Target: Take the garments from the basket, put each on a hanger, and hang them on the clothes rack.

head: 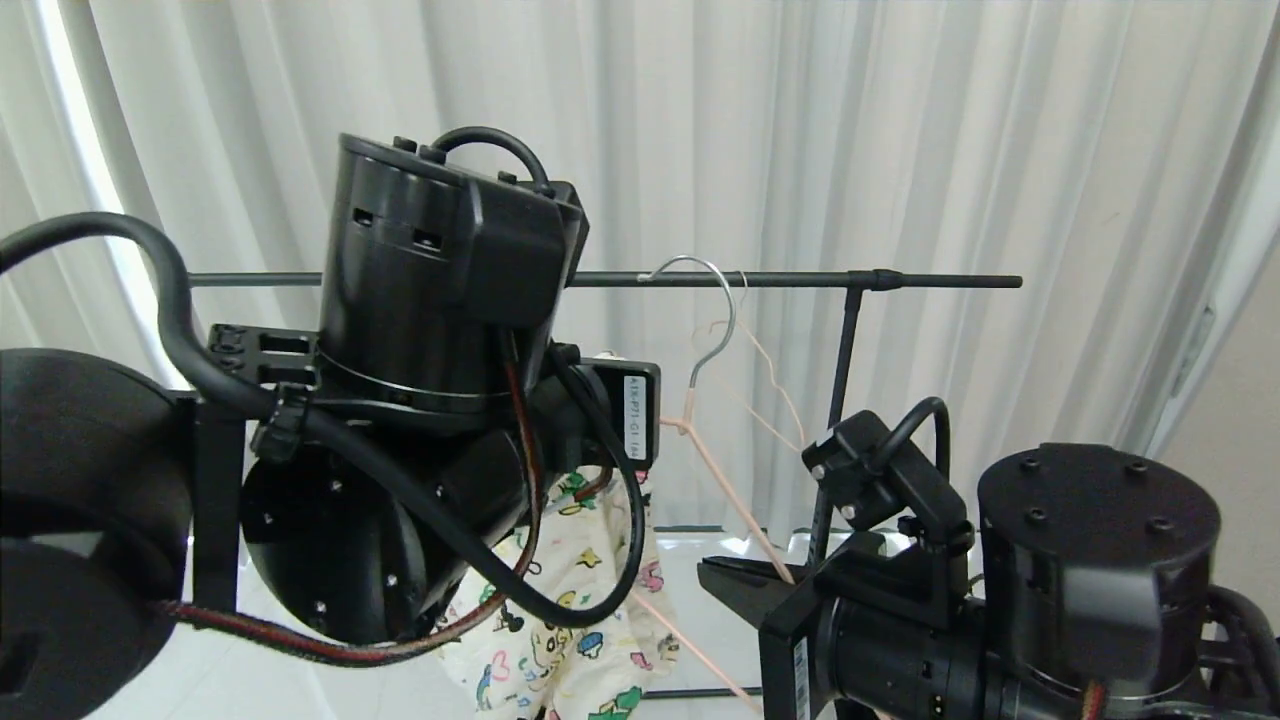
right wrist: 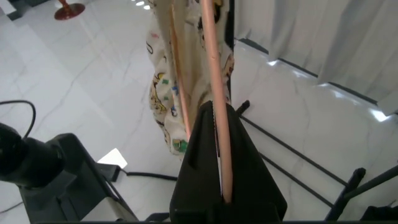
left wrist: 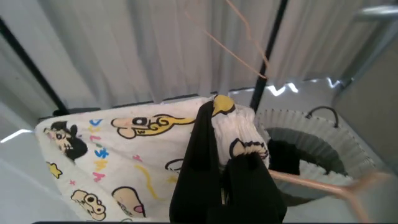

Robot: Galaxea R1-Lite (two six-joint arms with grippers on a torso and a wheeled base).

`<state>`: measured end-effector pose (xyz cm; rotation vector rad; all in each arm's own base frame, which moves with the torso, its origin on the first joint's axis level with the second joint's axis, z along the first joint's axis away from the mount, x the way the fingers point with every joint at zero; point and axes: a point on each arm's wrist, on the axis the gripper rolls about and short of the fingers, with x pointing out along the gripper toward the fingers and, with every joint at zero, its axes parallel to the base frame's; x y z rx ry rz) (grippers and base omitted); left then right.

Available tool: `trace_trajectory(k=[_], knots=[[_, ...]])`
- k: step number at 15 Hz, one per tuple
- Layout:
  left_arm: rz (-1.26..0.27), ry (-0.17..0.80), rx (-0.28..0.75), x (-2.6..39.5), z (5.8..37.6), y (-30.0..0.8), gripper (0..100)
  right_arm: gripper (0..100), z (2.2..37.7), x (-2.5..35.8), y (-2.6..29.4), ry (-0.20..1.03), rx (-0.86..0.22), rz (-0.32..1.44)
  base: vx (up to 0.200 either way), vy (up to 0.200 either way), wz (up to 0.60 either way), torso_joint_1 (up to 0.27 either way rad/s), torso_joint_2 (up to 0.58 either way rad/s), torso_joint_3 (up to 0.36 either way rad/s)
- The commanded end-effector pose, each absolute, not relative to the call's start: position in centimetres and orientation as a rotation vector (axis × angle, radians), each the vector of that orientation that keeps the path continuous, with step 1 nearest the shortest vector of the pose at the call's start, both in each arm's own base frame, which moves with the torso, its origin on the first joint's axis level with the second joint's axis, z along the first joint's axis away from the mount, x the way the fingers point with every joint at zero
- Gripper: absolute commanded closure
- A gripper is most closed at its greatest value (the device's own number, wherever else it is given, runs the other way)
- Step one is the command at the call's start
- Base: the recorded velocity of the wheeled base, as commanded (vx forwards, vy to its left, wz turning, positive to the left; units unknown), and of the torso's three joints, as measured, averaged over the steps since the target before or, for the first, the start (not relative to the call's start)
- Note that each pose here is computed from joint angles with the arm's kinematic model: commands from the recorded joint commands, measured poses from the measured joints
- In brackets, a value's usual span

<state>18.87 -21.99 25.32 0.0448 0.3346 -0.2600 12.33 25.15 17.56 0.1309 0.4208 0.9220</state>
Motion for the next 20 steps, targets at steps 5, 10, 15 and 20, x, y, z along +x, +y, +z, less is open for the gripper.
trace_trajectory(k=[5, 10, 15, 20], knots=[[-0.306, 0.361, 0.088, 16.7, 24.1, -21.7, 100, 100, 16.6, 12.7, 25.6, 0.444, 0.113, 0.898, 0.0, 0.0, 0.0, 0.0, 0.0, 0.0], [-0.328, 0.279, 0.027, 16.6, 25.2, -21.7, 0, 100, 16.6, 12.9, 25.6, 0.439, 0.11, 0.884, 0.0, 0.0, 0.0, 0.0, 0.0, 0.0], [-0.36, 0.266, 0.046, 15.9, 25.4, -21.9, 0, 100, 16.9, 12.9, 25.2, 0.417, 0.112, 0.839, 0.0, 0.0, 0.0, 0.0, 0.0, 0.0], [-0.375, 0.27, 0.123, 14.2, 24.5, -19.6, 0, 100, 17.4, 12.9, 24.8, 0.395, 0.117, 0.825, 0.0, 0.0, 0.0, 0.0, 0.0, 0.0]])
